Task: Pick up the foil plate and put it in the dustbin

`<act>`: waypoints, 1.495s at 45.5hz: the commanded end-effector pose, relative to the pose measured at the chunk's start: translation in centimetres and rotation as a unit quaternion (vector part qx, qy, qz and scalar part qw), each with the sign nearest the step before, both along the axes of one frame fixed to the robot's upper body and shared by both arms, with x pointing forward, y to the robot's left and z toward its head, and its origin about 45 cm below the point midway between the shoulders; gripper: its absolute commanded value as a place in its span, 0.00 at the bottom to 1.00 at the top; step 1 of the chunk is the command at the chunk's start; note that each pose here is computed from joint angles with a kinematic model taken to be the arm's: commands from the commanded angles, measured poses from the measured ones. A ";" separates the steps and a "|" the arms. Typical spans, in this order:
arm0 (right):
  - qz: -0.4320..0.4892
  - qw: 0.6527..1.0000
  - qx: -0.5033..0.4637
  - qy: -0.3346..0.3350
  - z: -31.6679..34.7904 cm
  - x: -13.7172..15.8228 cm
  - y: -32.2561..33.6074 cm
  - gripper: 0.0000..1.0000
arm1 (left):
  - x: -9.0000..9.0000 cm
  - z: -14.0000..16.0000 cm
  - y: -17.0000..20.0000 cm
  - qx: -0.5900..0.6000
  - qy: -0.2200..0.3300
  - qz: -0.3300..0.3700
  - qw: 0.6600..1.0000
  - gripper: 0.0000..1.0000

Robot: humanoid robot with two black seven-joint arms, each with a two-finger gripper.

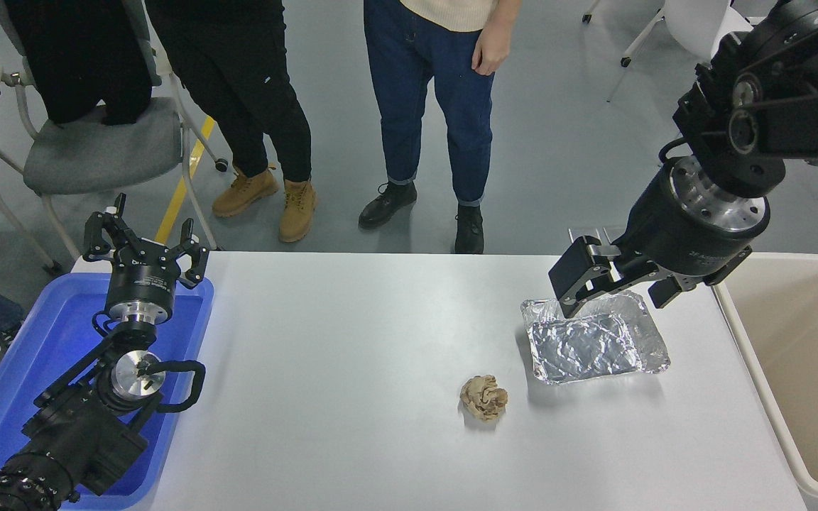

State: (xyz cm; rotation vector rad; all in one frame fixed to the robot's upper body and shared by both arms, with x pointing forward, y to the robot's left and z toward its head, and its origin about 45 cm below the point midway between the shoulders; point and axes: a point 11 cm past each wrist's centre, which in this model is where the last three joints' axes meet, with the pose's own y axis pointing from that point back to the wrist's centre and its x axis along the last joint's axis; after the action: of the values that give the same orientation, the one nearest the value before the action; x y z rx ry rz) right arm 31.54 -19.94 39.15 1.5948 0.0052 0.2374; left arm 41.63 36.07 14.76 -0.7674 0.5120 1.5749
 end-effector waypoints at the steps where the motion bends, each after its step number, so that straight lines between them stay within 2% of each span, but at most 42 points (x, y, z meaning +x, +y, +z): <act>1: -0.001 1.000 -0.006 -0.006 -0.4 0.3 -0.5 1.00 | 0.0 -0.1 0.0 0.000 0.001 0.000 1.000 0.99; 29: -0.004 1.000 0.001 -0.021 -2.5 1.9 -1.4 1.00 | -0.1 -0.1 0.0 0.000 0.001 0.001 1.000 0.99; 37: 0.001 0.998 -0.012 -0.055 -4.0 3.4 -3.5 1.00 | 0.0 -0.1 0.0 0.000 0.001 0.000 1.000 0.99; 47: -0.003 0.998 -0.018 -0.062 -7.7 5.0 -10.1 1.00 | 0.0 -0.1 0.0 0.000 0.001 0.000 1.000 0.99; 59: -0.009 0.994 -0.042 -0.103 -14.0 6.9 -18.6 1.00 | 0.0 -0.1 0.0 0.000 0.001 0.000 1.000 0.99; 68: -0.039 0.992 -0.020 -0.119 -19.6 7.4 -20.3 1.00 | 0.0 -0.1 0.0 -0.001 0.000 0.001 1.000 0.99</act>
State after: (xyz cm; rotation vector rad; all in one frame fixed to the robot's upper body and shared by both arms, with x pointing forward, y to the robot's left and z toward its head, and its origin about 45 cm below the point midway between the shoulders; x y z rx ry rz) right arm 38.87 -35.66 25.78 1.5257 -0.1521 0.3772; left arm 41.59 36.05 14.69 -0.7672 0.5134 1.5756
